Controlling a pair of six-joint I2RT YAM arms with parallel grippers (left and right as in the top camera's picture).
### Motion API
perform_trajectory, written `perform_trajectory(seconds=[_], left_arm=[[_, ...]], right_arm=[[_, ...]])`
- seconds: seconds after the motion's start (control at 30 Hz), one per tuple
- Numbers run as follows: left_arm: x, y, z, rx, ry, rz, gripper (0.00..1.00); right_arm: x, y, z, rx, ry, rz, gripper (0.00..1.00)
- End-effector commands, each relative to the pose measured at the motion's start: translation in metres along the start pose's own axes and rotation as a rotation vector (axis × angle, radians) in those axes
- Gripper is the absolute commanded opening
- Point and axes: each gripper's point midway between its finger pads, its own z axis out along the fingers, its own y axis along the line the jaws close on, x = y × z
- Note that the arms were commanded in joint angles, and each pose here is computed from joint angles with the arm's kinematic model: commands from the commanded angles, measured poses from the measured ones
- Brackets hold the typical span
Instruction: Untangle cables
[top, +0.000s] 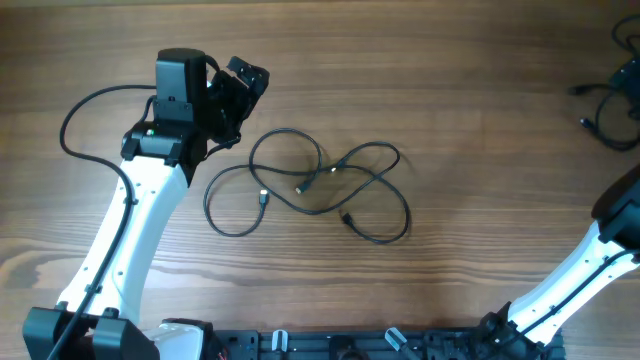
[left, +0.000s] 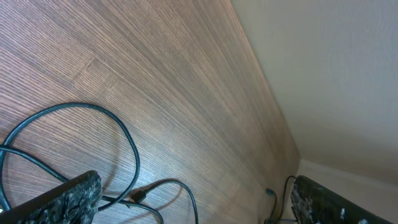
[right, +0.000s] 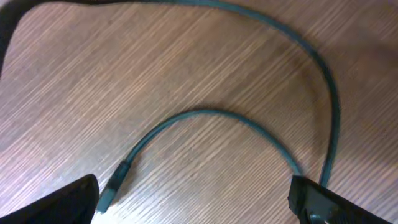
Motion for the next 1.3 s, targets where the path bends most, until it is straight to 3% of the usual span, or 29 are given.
perform_trajectory(seconds=[0.0,0.07,0.17,0.3,0.4,0.53,0.67,0.7,0.77,0.83,0.93,1.1,1.13,1.17,1.27], left_arm=[[-0.001,0.001,0.003,-0.01,-0.007,0.003,1.0],[-0.001,0.001,0.003,-0.01,-0.006,0.023,1.0],[0.001,0.005,0.003,-0.026,0.005,0.242,1.0],[0.012,0.025,0.002,-0.093,0.066,0.391,1.0],[0.027,0.05,0.0,-0.182,0.147,0.388,1.0],[0.059,0.082,0.009,-0.281,0.308,0.397,1.0],[0.114,0.096,0.03,-0.276,0.504,0.515,0.99],[0.122,0.098,0.032,-0.287,0.524,0.525,0.94],[0.123,0.113,0.032,-0.391,0.504,0.489,0.75],[0.113,0.135,0.031,-0.555,0.415,0.419,0.78],[0.099,0.142,0.039,-0.619,0.317,0.397,0.78],[0.089,0.123,0.055,-0.536,0.242,0.395,0.77],[0.093,0.12,0.056,-0.52,0.253,0.385,0.8],[0.098,0.118,0.058,-0.51,0.267,0.384,0.91],[0.111,0.112,0.068,-0.481,0.284,0.413,0.95]], right_arm=[[-0.027,0.035,-0.054,-0.164,-0.061,0.018,1.0],[-0.04,0.053,-0.099,-0.241,-0.1,0.01,1.0],[-0.051,0.087,-0.204,-0.411,-0.175,-0.016,1.0],[-0.033,0.123,-0.3,-0.633,-0.184,-0.07,1.0],[-0.018,0.144,-0.34,-0.793,-0.159,-0.093,1.0],[0.008,0.158,-0.337,-0.826,-0.031,-0.054,0.98],[0.038,0.19,-0.335,-0.824,0.018,-0.196,0.93],[0.042,0.195,-0.333,-0.804,0.024,-0.207,0.93],[0.051,0.204,-0.331,-0.787,0.039,-0.232,0.93],[0.061,0.215,-0.331,-0.779,0.048,-0.275,0.91],[0.074,0.228,-0.329,-0.747,0.062,-0.32,0.9],[0.091,0.241,-0.326,-0.702,0.085,-0.365,0.89],[0.095,0.244,-0.327,-0.708,0.092,-0.374,0.89],[0.097,0.247,-0.327,-0.711,0.098,-0.38,0.88],[0.102,0.252,-0.326,-0.717,0.109,-0.39,0.87]])
